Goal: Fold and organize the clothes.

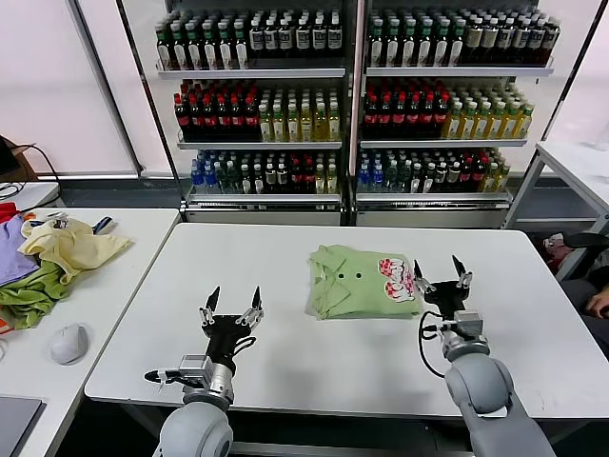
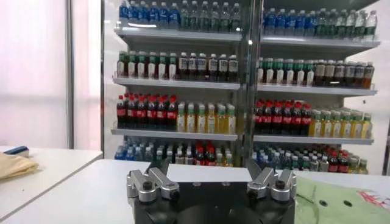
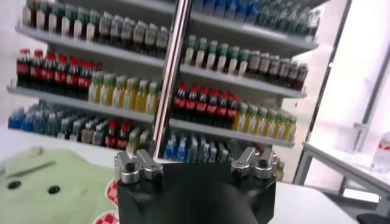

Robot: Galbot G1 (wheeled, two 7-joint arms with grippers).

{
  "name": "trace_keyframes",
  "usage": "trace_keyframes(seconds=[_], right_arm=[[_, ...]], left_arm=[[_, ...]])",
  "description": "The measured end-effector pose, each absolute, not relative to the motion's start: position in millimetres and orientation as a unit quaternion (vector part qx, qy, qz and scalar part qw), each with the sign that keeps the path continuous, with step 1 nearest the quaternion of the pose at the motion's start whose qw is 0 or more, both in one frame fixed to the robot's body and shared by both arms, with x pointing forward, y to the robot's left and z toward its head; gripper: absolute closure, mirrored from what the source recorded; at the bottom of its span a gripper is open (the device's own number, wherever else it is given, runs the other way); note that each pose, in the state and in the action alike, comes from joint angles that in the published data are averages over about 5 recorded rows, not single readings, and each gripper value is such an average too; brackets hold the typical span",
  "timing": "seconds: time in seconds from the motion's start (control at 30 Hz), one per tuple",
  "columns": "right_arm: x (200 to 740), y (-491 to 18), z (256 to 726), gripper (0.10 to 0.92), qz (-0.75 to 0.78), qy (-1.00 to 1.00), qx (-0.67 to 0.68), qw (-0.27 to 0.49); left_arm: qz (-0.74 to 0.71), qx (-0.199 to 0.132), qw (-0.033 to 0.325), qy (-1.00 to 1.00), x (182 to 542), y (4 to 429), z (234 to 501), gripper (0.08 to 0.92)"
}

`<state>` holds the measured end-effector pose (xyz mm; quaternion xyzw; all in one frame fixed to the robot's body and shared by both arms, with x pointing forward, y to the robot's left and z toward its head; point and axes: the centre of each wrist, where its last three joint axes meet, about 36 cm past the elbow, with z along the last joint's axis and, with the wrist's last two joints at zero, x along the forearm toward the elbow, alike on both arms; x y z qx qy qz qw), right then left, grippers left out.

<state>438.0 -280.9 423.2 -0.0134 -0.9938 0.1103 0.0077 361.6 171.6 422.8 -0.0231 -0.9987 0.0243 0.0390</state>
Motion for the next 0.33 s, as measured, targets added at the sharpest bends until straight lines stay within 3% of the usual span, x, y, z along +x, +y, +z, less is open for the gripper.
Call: trace_keyframes(seconds=[0.33], right_arm=[[381, -284, 432, 0.200, 0.089, -0.996, -0.014, -0.018]], left_arm=[[0.030, -0.025, 0.033, -0.999, 348, 175, 431, 0.177]])
